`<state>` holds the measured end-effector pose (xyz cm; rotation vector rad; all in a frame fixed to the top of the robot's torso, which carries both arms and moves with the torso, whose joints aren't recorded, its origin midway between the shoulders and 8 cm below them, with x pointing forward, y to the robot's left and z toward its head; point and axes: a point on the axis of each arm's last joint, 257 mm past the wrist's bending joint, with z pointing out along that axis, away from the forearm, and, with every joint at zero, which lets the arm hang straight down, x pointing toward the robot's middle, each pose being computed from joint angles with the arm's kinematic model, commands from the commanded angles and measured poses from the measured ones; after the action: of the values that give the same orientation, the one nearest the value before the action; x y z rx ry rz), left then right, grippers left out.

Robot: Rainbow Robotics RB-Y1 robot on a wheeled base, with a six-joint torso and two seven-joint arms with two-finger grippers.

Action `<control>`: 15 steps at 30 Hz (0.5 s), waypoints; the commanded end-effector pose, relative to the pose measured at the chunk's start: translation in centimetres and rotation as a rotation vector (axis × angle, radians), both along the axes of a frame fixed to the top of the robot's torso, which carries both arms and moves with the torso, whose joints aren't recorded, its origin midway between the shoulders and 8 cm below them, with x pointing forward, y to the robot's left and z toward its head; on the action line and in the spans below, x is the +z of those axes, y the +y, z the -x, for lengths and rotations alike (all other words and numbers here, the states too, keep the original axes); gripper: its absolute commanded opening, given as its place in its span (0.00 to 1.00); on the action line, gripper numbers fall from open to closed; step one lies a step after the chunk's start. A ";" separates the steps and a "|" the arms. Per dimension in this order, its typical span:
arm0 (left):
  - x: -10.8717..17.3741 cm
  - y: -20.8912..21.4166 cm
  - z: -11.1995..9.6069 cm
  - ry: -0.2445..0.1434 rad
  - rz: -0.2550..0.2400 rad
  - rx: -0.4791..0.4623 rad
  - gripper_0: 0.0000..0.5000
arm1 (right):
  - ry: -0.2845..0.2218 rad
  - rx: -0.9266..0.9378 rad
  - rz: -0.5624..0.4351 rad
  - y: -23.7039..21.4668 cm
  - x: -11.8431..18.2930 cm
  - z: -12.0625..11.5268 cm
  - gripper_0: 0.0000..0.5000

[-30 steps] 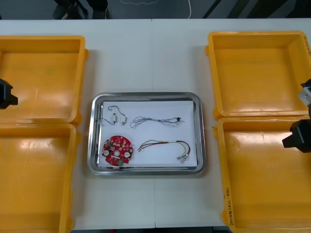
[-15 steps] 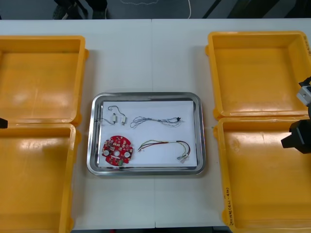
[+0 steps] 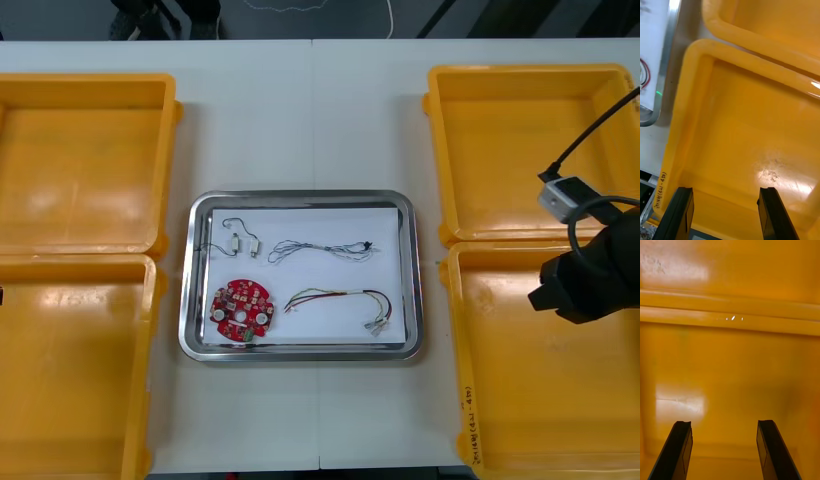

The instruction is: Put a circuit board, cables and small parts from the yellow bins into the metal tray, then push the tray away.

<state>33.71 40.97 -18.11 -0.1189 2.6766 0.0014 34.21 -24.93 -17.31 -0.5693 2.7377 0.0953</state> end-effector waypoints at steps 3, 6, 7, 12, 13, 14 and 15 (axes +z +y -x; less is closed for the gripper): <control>0.6 1.2 1.4 0.017 -0.095 -0.103 1.00 | -0.040 0.231 0.100 3.3 1.0 -0.2 1.00; 0.7 1.0 1.4 0.015 -0.091 -0.109 1.00 | -0.048 0.293 0.100 5.2 0.9 -0.2 1.00; 0.7 1.0 1.4 0.014 -0.093 -0.112 1.00 | -0.050 0.320 0.102 6.0 0.9 -0.2 1.00; 0.6 0.9 1.4 0.017 -0.092 -0.118 1.00 | -0.068 0.417 0.125 8.7 0.5 -0.2 1.00; 0.7 0.8 1.4 0.015 -0.092 -0.121 1.00 | -0.077 0.443 0.134 9.5 0.4 -0.2 1.00; 0.6 0.9 1.4 0.018 -0.092 -0.121 1.00 | -0.079 0.454 0.139 9.7 0.3 -0.2 1.00; 0.6 0.9 1.4 0.018 -0.093 -0.122 1.00 | -0.087 0.477 0.148 10.4 0.2 -0.2 1.00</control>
<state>32.95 40.57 -18.76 -0.1055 2.6988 -0.0208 34.39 -17.43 -17.91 -1.0574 2.6044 0.0147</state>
